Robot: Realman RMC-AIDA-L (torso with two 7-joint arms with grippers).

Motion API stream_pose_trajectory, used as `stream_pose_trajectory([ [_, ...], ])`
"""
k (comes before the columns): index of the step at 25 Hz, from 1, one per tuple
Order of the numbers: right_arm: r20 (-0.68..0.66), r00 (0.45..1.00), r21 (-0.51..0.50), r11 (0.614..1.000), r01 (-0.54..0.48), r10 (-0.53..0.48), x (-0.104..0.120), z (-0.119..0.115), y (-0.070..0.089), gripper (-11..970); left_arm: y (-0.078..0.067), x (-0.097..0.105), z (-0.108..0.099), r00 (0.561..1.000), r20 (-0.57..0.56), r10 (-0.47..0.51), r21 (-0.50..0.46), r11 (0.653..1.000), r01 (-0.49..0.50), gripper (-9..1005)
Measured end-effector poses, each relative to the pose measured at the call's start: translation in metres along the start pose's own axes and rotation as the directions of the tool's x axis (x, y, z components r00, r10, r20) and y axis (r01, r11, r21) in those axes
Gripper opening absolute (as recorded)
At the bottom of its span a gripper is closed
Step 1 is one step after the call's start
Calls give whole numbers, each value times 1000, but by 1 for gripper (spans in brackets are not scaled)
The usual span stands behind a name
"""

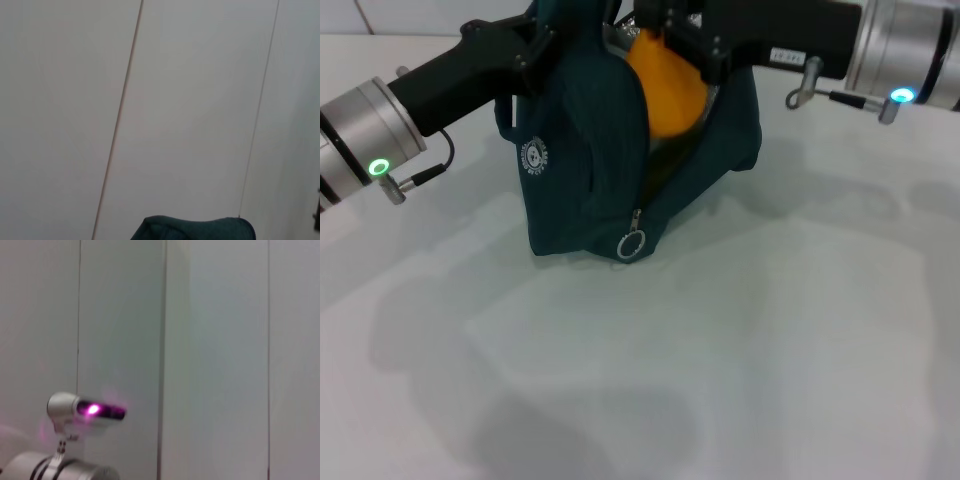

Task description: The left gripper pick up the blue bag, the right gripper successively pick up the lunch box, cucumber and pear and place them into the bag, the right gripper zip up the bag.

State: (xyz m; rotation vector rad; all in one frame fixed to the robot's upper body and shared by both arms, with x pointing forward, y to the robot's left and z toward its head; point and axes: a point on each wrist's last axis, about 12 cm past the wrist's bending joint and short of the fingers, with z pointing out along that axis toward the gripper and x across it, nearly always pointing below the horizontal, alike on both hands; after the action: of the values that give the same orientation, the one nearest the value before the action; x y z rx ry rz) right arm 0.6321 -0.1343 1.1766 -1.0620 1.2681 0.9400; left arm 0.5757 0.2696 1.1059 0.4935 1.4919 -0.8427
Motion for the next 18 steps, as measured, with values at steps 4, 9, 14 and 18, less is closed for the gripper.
stream_pose_trajectory([
  [4,-30,1000,11,1000,-7,8,7,2,2,37,0,0,0,1000,0,-1,-3,1000,1,68],
  [9,-37,999,22,1000,-23,23,12,-2,3,65,0,1,0,1000,2,-6,-4,1000,6,69],
  [14,6,999,37,999,-37,37,14,-14,7,194,-1,3,4,1000,-2,-22,0,1000,22,69],
  [18,109,994,99,995,-28,17,12,-59,13,366,0,5,1,1000,-3,-24,-11,1000,24,69],
])
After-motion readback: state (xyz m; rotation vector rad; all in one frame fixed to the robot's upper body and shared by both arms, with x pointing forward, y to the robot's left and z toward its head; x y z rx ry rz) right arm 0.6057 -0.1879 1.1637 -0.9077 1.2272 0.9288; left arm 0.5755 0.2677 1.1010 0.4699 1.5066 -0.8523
